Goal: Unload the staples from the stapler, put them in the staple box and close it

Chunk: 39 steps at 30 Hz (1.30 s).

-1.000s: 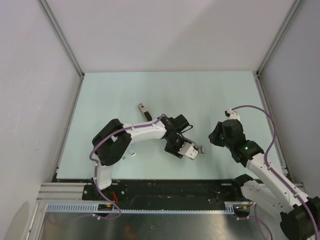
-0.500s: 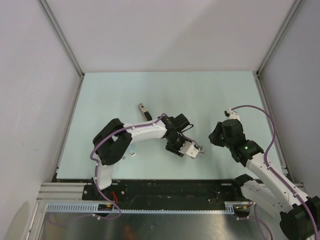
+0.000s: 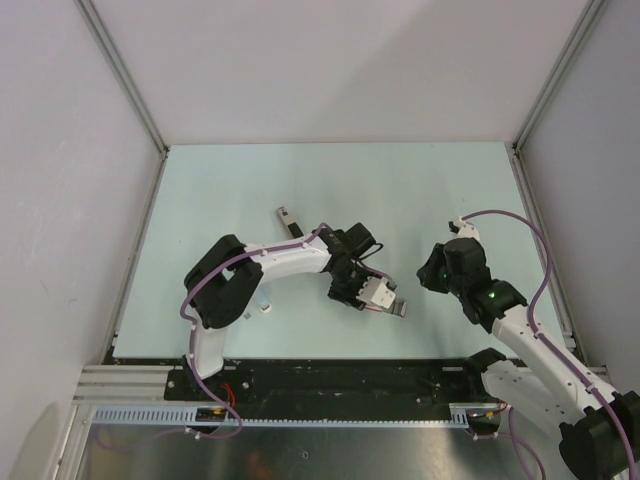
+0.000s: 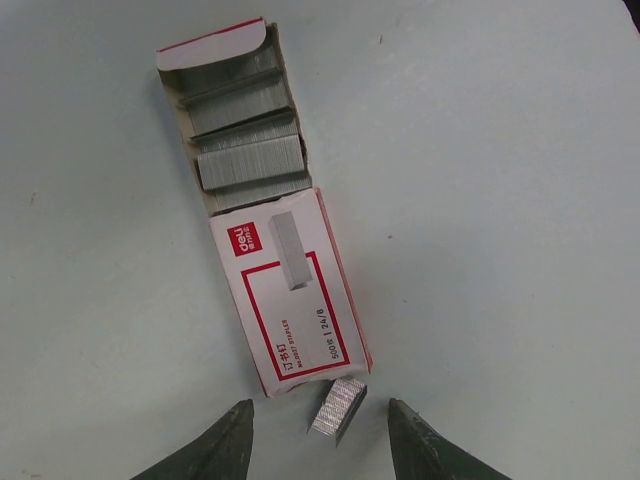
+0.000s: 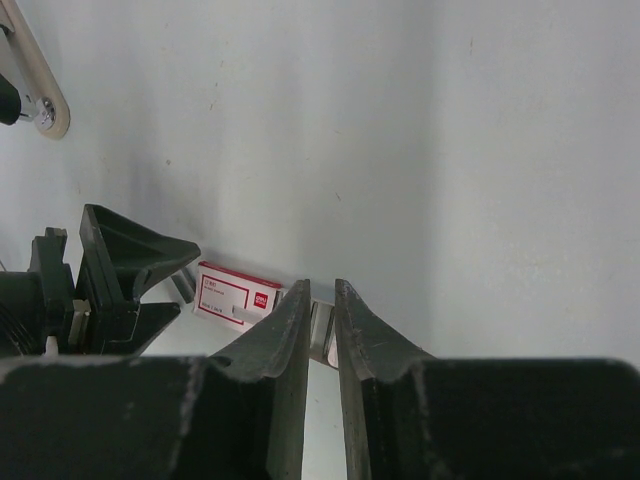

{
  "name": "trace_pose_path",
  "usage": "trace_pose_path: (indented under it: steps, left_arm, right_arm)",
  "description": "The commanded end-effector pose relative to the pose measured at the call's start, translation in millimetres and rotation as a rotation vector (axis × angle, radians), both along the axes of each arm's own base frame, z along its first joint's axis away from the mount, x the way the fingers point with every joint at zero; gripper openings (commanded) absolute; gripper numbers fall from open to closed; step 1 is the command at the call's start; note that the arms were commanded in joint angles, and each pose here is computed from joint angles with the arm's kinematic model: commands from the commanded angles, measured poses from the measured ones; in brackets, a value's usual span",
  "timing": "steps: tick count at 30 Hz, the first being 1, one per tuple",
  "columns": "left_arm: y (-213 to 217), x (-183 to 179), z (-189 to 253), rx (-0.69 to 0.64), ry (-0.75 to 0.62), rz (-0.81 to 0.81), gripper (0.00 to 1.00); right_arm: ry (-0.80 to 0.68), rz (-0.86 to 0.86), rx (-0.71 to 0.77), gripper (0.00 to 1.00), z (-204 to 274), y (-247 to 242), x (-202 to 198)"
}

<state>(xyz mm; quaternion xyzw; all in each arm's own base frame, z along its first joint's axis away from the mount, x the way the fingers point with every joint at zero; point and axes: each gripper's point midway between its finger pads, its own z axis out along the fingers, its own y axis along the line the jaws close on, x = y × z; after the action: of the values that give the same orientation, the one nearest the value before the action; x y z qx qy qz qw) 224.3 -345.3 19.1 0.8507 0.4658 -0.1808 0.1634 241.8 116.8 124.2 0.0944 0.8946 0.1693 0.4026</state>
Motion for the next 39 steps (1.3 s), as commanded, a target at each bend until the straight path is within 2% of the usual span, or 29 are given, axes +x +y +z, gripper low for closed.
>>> trace_pose_path:
  steps: [1, 7, 13, 25, 32, 39]
  left_arm:
    - [-0.2, 1.4, -8.0, 0.019, 0.014, 0.007, 0.58]
    - [0.2, -0.8, -16.4, 0.044, 0.018, 0.009, 0.46]
    - [-1.0, -4.5, -19.7, 0.055, 0.019, 0.000, 0.41]
    - [12.4, -9.5, -29.7, 0.111, 0.011, 0.014, 0.23]
    - [24.7, -1.8, -34.2, 0.152, 0.007, 0.090, 0.15]
    - [45.3, 11.7, -28.2, 0.160, 0.028, 0.222, 0.12]
  right_arm:
    - [-0.040, 0.010, 0.012, 0.20, 11.4, 2.8, 6.2]
    - [-0.041, 0.006, 0.009, 0.20, 10.7, 1.8, 6.7]
    - [-0.042, 0.006, 0.006, 0.20, 10.2, 1.3, 7.1]
    - [-0.043, 0.005, 0.009, 0.20, 10.4, 0.3, 7.6]
    - [-0.041, 0.007, 0.007, 0.20, 9.8, -0.1, 7.0]
    - [-0.041, 0.014, 0.016, 0.20, 8.5, 2.0, 7.9]
